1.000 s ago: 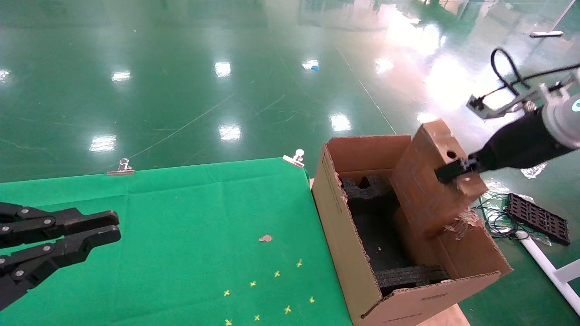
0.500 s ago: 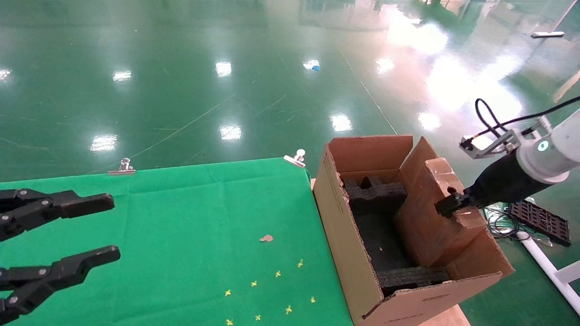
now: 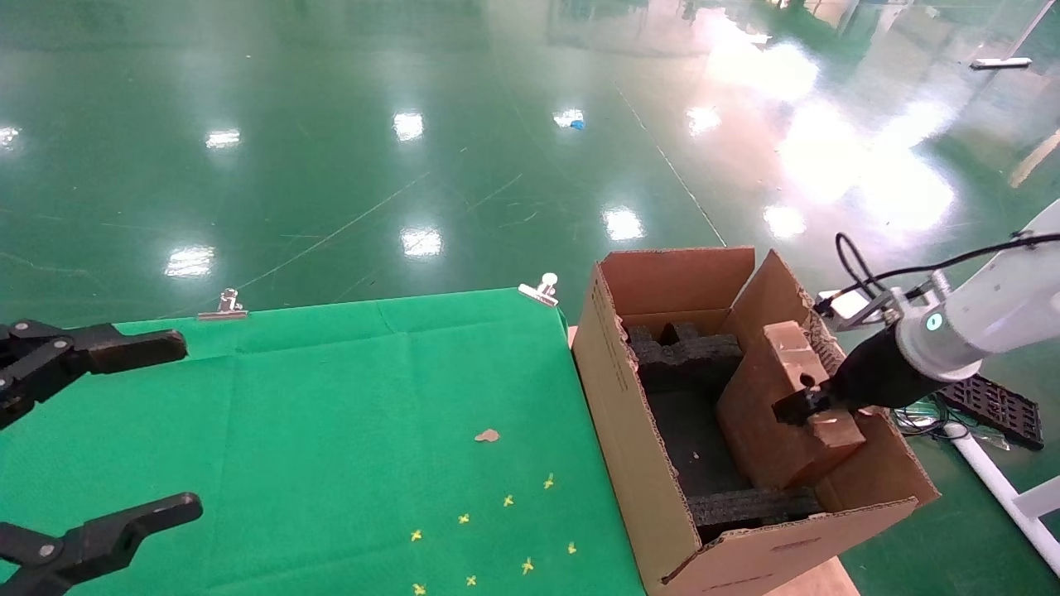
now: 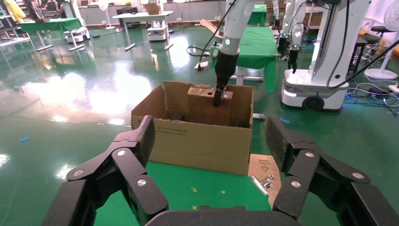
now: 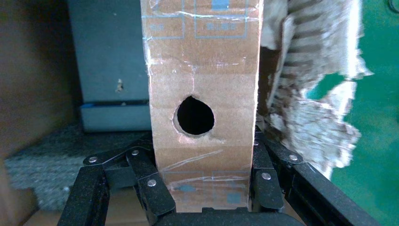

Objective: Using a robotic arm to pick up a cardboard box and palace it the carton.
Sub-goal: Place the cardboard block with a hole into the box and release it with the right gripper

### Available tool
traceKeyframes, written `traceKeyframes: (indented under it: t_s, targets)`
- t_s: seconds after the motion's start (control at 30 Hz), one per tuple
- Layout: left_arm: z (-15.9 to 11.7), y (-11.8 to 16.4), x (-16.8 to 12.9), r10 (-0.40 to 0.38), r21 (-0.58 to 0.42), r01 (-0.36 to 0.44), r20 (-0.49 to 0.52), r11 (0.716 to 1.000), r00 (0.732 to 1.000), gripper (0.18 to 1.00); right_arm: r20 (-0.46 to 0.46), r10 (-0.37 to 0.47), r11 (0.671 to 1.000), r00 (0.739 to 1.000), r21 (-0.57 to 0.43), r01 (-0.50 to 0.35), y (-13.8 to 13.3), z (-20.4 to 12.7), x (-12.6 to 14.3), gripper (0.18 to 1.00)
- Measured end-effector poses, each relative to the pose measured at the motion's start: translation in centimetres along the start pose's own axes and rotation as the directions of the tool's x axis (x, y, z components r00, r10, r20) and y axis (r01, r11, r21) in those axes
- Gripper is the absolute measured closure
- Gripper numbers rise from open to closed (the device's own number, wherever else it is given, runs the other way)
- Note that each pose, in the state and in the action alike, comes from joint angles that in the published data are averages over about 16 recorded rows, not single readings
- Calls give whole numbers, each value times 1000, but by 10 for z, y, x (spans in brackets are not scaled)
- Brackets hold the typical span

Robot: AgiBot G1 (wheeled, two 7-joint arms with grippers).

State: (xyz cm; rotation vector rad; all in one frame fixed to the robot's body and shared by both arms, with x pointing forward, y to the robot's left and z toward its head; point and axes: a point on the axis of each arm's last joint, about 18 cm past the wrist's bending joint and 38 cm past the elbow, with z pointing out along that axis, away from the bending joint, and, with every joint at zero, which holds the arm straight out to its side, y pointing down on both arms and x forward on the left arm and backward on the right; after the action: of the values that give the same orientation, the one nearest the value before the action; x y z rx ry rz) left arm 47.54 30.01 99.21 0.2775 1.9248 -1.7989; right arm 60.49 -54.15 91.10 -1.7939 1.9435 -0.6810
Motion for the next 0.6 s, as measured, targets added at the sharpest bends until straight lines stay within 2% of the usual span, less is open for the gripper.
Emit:
traceKeyframes:
  t_s: [0.3, 0.6]
  targets:
    - [0, 0, 0, 0, 0, 0, 0, 1000, 1000, 259, 5, -13, 1000, 1000, -3, 13, 10, 40, -8, 870]
    - [0, 0, 0, 0, 0, 0, 0, 1000, 1000, 199, 7, -28, 1000, 1000, 0, 28, 19, 66, -11, 873]
